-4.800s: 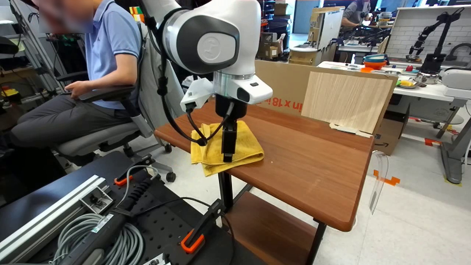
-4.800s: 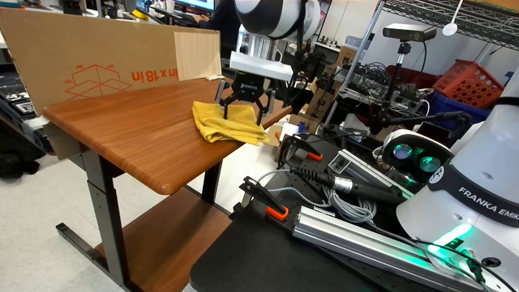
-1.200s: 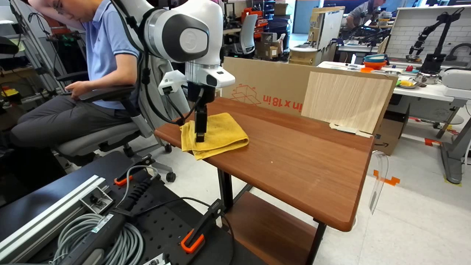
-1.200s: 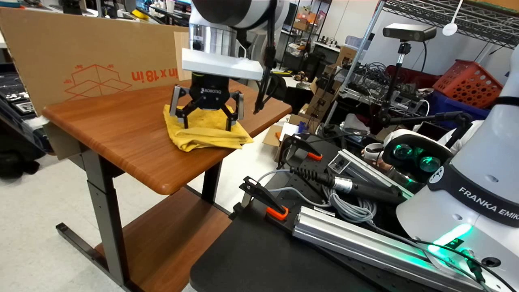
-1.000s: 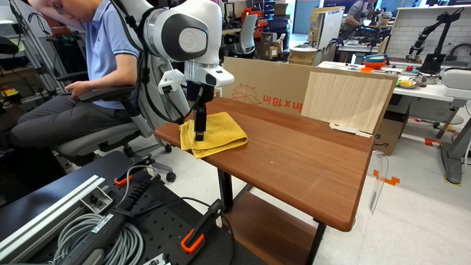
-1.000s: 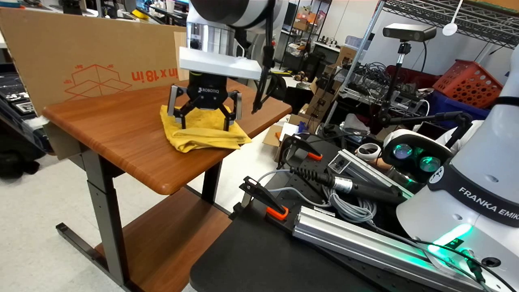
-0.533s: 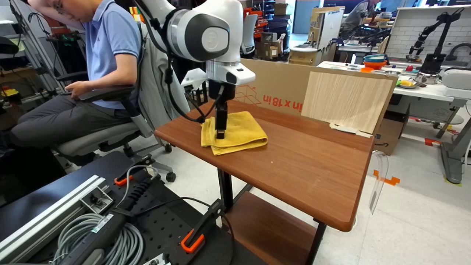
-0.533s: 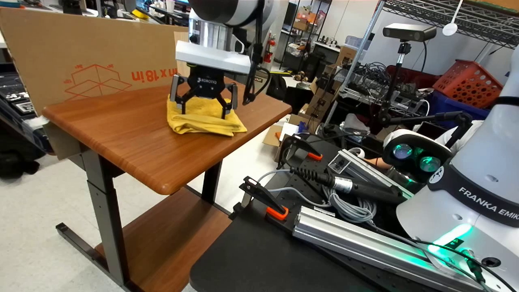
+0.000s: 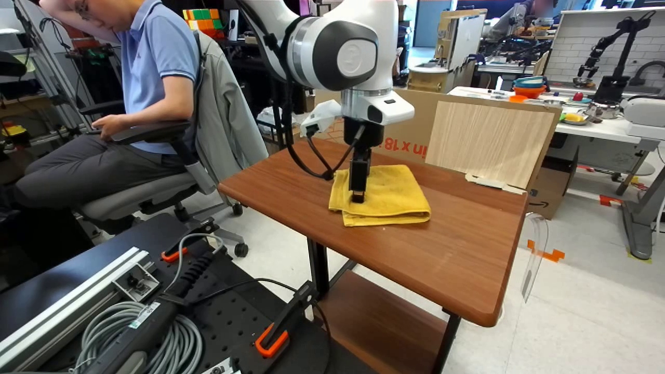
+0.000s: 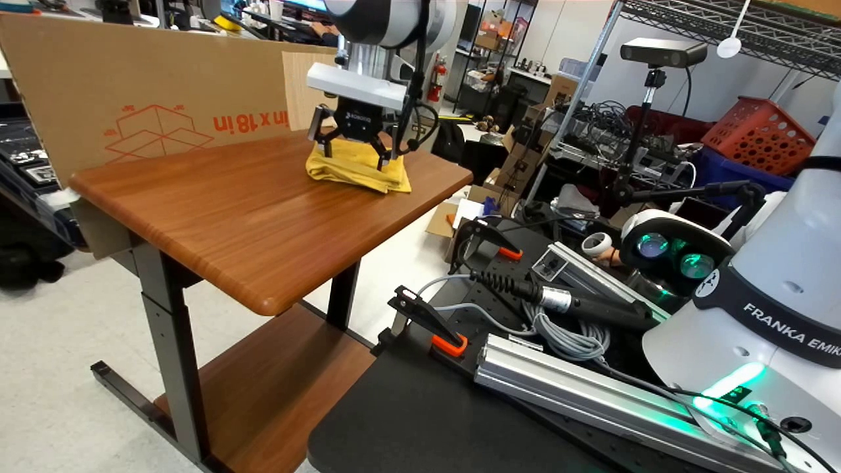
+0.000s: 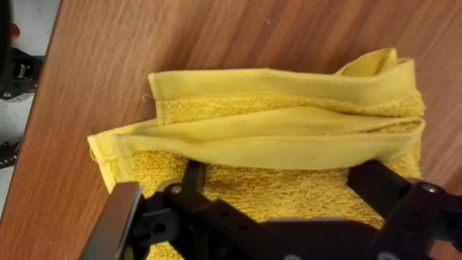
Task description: Use the towel to wipe the table
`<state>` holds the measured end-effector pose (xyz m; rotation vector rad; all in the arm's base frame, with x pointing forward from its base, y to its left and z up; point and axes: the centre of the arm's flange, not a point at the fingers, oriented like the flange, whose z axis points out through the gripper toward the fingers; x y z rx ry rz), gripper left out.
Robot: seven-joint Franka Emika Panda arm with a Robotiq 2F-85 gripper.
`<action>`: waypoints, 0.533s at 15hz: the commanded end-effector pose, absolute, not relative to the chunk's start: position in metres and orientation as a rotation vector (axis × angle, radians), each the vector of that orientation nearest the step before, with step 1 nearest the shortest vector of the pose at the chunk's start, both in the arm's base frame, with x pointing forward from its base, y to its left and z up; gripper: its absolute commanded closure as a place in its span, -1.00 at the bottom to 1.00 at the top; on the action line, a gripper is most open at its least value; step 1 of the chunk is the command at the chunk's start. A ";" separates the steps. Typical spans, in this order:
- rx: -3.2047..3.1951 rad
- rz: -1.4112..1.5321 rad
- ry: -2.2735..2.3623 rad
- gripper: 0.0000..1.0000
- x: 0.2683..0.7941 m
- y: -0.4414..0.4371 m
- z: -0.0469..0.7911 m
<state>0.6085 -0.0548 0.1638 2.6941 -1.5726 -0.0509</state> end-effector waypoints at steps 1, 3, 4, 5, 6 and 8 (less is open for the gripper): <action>2.593 -0.076 -1.700 -1.00 0.602 -0.109 0.152; 2.535 -0.089 -1.770 -1.00 0.583 -0.145 0.149; 2.505 -0.107 -1.802 -1.00 0.573 -0.162 0.146; 2.479 -0.116 -1.827 -1.00 0.566 -0.175 0.145; 2.459 -0.125 -1.848 -1.00 0.557 -0.185 0.144; 2.447 -0.128 -1.871 -1.00 0.551 -0.195 0.145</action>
